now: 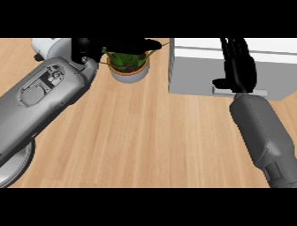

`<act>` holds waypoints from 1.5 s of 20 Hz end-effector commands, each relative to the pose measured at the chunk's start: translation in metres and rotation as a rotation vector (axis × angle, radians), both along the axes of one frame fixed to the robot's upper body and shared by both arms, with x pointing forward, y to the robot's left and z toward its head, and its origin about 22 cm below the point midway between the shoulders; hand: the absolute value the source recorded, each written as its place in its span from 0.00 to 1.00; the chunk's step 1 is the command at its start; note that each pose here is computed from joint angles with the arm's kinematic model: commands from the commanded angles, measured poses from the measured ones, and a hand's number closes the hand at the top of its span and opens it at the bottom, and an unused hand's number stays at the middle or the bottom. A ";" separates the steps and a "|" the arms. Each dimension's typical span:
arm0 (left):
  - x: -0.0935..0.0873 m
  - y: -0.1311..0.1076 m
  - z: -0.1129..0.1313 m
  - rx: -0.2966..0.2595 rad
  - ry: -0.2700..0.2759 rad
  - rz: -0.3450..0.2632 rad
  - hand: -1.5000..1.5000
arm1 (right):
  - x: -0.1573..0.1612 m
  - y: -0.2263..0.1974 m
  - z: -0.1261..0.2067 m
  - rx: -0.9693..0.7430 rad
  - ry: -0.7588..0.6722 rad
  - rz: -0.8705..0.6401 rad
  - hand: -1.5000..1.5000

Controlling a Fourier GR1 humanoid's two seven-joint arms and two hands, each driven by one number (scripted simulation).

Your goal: Pick up the can, place it into the drawer and close the drawer

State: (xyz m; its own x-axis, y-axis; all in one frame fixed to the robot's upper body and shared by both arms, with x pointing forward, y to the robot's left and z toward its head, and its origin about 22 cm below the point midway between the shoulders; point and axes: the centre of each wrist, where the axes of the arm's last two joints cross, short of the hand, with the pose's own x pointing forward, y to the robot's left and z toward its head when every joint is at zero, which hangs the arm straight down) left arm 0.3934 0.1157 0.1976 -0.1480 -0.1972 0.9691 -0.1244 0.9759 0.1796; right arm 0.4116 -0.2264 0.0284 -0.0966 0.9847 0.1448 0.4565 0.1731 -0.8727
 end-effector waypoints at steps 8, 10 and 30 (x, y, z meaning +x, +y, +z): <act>-0.023 0.021 -0.015 -0.005 0.001 -0.007 0.00 | 0.038 0.032 0.040 0.022 -0.015 -0.016 0.00; -0.025 0.026 -0.016 0.022 -0.006 -0.023 0.00 | 0.042 0.011 0.047 0.015 -0.018 -0.036 0.00; -0.047 0.044 -0.043 0.005 0.009 -0.001 0.00 | 0.051 0.056 0.070 0.465 -0.068 0.175 0.00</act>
State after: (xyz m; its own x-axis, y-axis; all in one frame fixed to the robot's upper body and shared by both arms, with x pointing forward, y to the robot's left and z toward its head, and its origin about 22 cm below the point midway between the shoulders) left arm 0.3481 0.1575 0.1608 -0.1496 -0.2009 0.9681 -0.1077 0.9766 0.1860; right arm 0.4545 -0.2121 0.0729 -0.1870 0.9114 0.3666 0.4155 0.4115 -0.8112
